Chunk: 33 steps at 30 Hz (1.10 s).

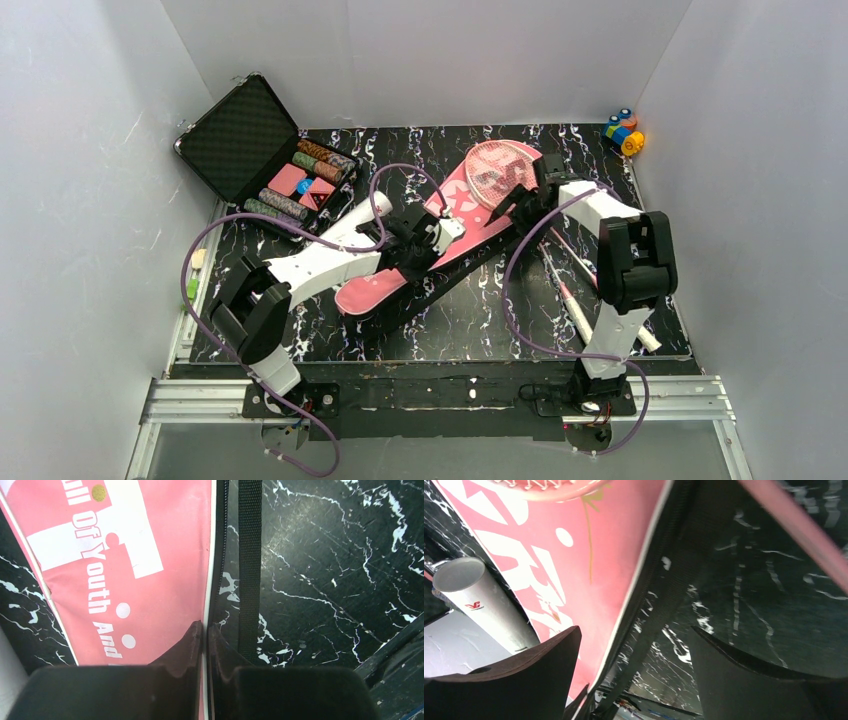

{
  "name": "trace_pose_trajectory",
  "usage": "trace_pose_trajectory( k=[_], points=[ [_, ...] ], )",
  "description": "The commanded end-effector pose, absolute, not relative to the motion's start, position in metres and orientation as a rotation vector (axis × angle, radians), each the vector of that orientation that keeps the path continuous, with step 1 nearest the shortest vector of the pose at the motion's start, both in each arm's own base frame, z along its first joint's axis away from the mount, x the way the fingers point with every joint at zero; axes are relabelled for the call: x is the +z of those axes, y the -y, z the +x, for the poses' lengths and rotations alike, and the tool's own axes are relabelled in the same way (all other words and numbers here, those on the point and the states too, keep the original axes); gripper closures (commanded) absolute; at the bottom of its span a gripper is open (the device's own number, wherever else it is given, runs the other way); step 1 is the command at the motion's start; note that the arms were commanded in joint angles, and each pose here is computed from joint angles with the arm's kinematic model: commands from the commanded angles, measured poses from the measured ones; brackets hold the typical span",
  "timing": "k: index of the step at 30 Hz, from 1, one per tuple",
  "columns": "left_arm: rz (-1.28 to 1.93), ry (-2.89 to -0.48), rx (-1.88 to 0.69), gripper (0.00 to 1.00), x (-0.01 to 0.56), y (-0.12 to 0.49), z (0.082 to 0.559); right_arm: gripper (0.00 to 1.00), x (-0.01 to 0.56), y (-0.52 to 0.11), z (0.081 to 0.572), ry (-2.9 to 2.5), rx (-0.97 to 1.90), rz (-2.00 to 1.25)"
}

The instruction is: Pack up the badminton gear

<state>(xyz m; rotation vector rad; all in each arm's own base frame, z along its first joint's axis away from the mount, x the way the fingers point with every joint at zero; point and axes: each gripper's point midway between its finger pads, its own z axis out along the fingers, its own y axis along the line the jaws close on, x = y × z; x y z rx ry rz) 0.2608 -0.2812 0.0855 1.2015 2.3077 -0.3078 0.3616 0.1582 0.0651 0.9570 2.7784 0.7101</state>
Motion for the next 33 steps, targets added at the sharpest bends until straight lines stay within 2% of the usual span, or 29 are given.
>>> trace_pose_trajectory(
  k=[1,5,14,26,33],
  points=[
    [1.183,-2.282,-0.337,1.00,0.098,0.281,0.257,0.15,0.079,-0.193,0.381,-2.720,0.871,0.950],
    [1.180,-2.278,-0.339,1.00,0.100,0.282,0.258,0.19,0.074,-0.202,0.381,-2.702,0.922,0.967],
    [1.175,-2.279,-0.342,1.00,0.101,0.282,0.258,0.37,0.066,-0.207,0.381,-2.689,0.943,0.994],
    [1.172,-2.279,-0.331,1.00,0.101,0.282,0.259,0.34,0.067,-0.198,0.363,-2.683,0.908,0.970],
    [1.177,-2.279,-0.336,1.00,0.102,0.281,0.258,0.38,0.065,-0.206,0.371,-2.656,0.967,0.997]
  ],
)
